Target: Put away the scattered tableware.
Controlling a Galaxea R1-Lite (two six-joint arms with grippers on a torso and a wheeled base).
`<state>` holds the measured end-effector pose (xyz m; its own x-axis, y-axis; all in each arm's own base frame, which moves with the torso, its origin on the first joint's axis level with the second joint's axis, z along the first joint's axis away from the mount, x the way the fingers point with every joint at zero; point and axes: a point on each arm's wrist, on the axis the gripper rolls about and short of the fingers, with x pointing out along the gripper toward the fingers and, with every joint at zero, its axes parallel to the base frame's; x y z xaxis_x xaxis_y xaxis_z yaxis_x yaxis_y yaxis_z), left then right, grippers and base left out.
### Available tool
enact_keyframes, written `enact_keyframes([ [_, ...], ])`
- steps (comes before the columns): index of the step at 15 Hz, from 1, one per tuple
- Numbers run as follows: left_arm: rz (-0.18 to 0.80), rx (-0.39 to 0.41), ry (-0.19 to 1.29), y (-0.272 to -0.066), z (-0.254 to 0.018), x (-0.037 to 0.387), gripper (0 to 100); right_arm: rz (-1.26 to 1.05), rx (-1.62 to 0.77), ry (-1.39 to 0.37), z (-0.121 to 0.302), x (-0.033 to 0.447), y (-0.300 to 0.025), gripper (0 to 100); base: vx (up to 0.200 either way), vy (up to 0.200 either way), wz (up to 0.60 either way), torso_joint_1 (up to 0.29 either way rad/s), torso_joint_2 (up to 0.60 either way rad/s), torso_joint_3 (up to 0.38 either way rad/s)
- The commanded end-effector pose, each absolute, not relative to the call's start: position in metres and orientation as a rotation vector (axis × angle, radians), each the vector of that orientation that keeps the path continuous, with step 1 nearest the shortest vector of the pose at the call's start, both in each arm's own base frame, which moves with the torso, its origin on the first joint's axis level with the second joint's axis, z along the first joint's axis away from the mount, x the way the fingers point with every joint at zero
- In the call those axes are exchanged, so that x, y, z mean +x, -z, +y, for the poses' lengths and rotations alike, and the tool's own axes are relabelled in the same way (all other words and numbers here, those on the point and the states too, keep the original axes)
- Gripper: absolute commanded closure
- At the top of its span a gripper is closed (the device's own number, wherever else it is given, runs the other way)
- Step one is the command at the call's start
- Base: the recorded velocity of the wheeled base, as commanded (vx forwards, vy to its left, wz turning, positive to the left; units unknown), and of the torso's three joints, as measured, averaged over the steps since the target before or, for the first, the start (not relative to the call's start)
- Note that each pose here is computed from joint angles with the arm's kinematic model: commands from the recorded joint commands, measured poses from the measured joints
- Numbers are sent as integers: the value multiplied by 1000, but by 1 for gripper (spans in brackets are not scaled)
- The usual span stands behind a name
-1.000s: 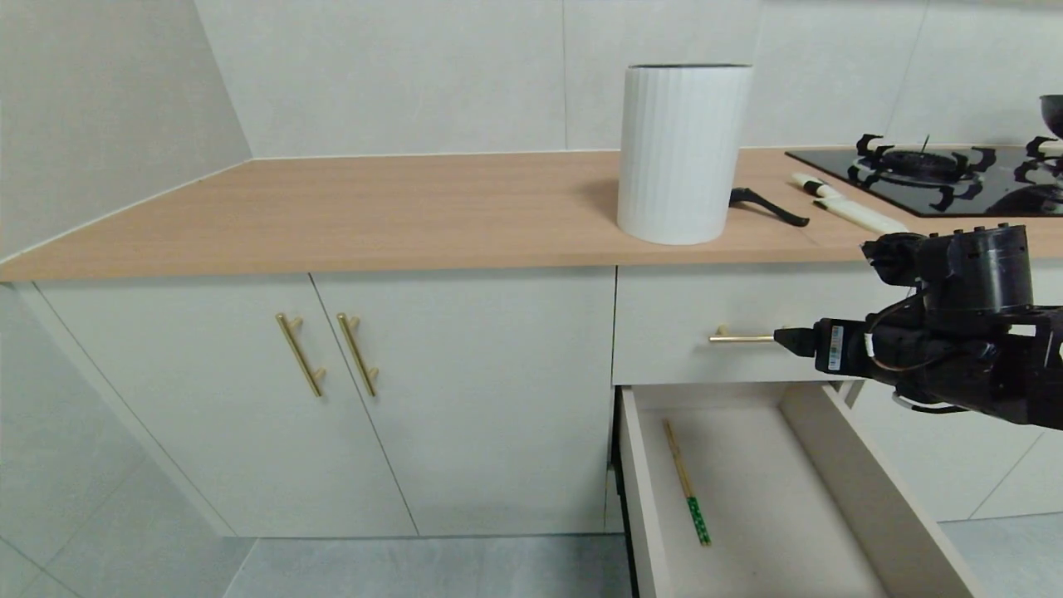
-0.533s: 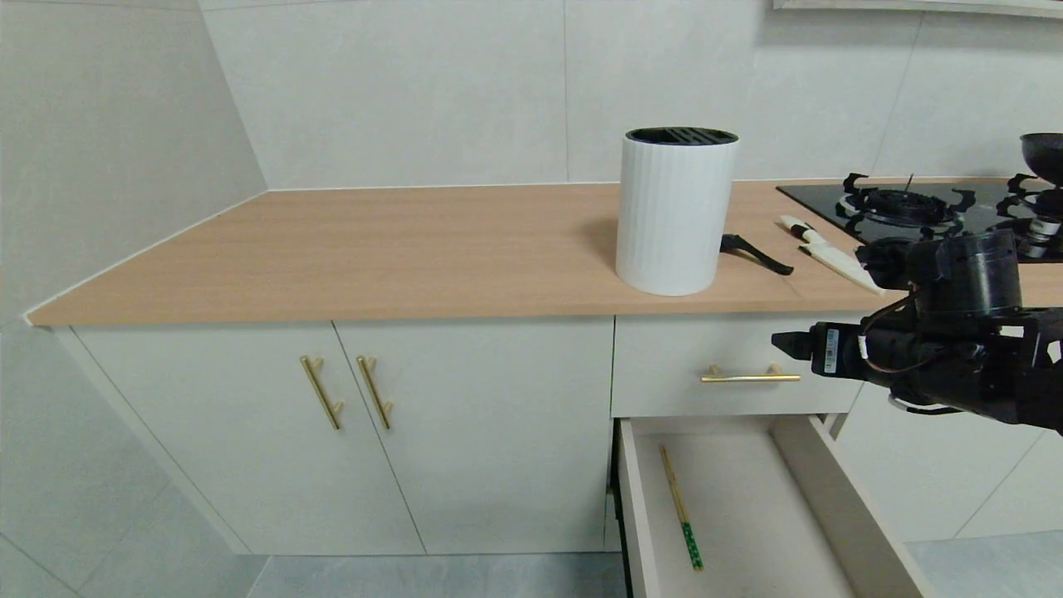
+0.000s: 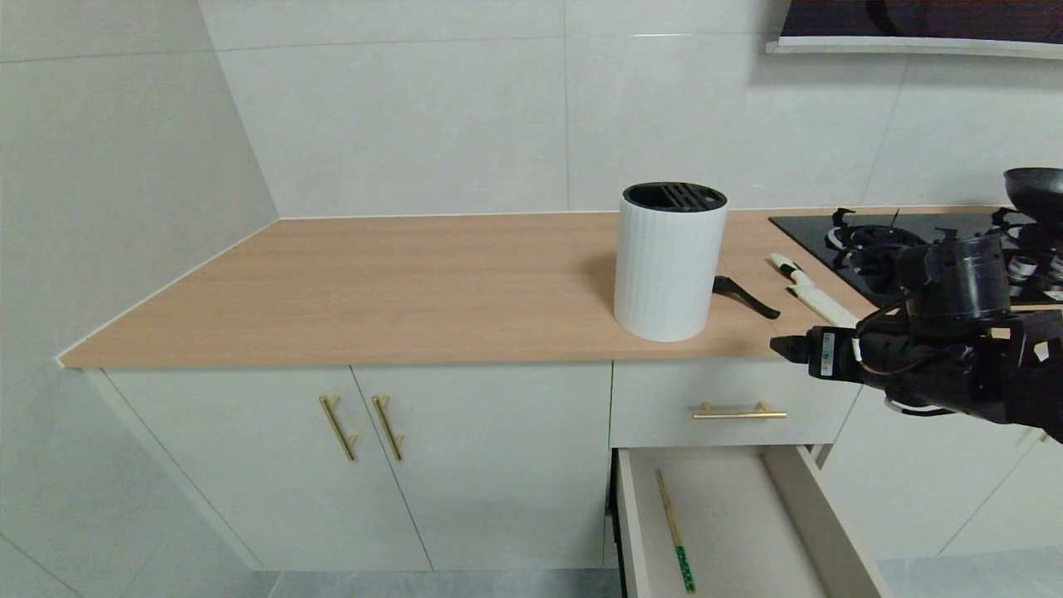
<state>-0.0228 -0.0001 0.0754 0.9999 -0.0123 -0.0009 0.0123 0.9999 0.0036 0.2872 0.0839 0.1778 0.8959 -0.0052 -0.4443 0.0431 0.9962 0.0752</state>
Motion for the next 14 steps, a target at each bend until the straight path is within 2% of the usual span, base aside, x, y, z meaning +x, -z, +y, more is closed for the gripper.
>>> enact_keyframes([
  [1, 2, 3, 12, -75, 0, -23, 0, 471, 80, 26, 85, 290, -173, 0, 0, 0, 0, 222, -505, -281],
  [6, 2, 5, 12, -75, 0, -23, 0, 453, 42, 15, 87, 297, -169, 0, 0, 0, 0, 194, -422, -231],
  [12, 0, 5, 12, -76, 0, -23, 0, 421, 18, 1, 67, 329, -177, 0, 0, 0, 0, 13, -28, -16],
  [13, 2, 5, 12, -75, 0, -23, 0, 443, -8, -59, 54, 353, -173, 0, 0, 0, 0, 0, 0, 0],
  [14, 2, 3, 12, -75, 0, -23, 0, 444, -9, -68, 53, 359, -171, 0, 0, 0, 0, 0, 0, 0],
])
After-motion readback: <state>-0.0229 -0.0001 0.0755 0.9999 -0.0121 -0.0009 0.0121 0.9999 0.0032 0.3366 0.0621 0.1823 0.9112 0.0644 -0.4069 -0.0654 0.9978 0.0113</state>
